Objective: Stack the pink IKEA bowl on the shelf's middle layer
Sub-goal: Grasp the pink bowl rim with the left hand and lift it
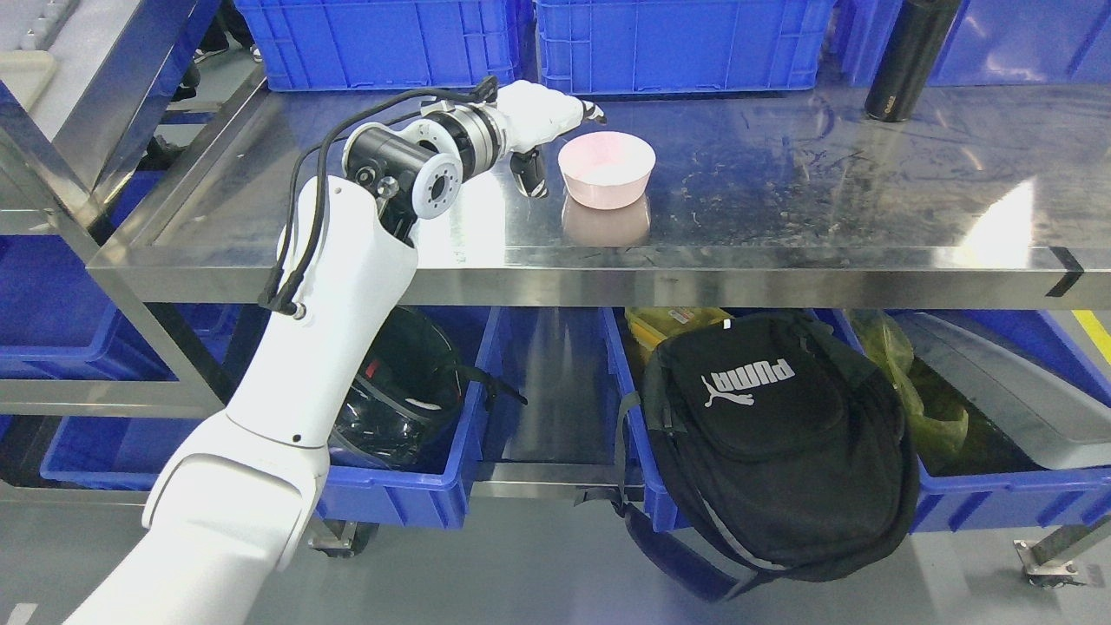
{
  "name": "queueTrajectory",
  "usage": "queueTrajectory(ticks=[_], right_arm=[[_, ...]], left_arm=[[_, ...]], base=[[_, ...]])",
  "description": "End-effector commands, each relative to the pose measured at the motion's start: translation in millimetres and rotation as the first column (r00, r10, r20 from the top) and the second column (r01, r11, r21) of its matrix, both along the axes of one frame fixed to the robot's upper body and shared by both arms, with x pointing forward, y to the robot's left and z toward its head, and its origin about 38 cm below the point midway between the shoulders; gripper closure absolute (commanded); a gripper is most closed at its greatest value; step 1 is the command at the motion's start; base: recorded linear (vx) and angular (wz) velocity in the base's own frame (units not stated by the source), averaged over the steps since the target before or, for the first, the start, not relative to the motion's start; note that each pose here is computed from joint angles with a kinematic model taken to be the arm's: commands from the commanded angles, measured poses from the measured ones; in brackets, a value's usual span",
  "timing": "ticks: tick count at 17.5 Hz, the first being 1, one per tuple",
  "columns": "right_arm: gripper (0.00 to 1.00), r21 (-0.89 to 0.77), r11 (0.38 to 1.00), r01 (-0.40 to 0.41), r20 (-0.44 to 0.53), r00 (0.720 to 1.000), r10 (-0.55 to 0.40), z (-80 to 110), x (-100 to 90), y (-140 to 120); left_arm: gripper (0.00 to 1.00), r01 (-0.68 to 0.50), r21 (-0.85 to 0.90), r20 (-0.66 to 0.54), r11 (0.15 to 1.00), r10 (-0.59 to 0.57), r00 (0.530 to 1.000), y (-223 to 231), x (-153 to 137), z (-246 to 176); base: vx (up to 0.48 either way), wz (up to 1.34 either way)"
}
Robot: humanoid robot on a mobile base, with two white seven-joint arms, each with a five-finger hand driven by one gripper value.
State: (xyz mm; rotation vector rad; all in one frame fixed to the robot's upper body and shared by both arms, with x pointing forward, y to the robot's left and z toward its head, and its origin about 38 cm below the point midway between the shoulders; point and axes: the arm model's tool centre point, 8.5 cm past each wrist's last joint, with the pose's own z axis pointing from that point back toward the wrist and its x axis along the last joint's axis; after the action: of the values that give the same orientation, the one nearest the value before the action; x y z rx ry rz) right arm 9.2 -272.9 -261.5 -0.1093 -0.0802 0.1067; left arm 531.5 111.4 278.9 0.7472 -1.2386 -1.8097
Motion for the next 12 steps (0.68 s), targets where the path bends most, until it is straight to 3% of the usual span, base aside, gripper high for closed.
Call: queueTrajectory(ticks=[1,5,10,12], right_arm=[[0.0,-0.016,1.0,0.0,-0.006,1.0,0.0,0.8,-8.9,-10.9],[0.0,-0.016,1.0,0.0,-0.006,1.0,0.0,0.8,-8.9,-10.9],[0.0,-0.016,1.0,0.0,-0.006,1.0,0.0,0.8,-8.9,-10.9],[0.0,-0.016,1.0,0.0,-0.006,1.0,0.0,0.8,-8.9,-10.9]], left_arm=[[0.23,-0.043,0.039,-0.182,0.998,0.05,0.982,-15.3,30.9,-46.7],[0.24,-0.055,0.074,-0.238,0.996,0.071,0.969,-9.3,36.7,-67.9],[0.24,-0.017,0.075,-0.21,0.997,0.033,0.977,-10.6,38.0,-80.5],[0.29,-0.02,0.078,-0.217,0.997,0.036,0.975,-8.7,38.6,-85.6]], base=[[0.0,0.0],[0.0,0.0],[0.0,0.0],[0.0,0.0]])
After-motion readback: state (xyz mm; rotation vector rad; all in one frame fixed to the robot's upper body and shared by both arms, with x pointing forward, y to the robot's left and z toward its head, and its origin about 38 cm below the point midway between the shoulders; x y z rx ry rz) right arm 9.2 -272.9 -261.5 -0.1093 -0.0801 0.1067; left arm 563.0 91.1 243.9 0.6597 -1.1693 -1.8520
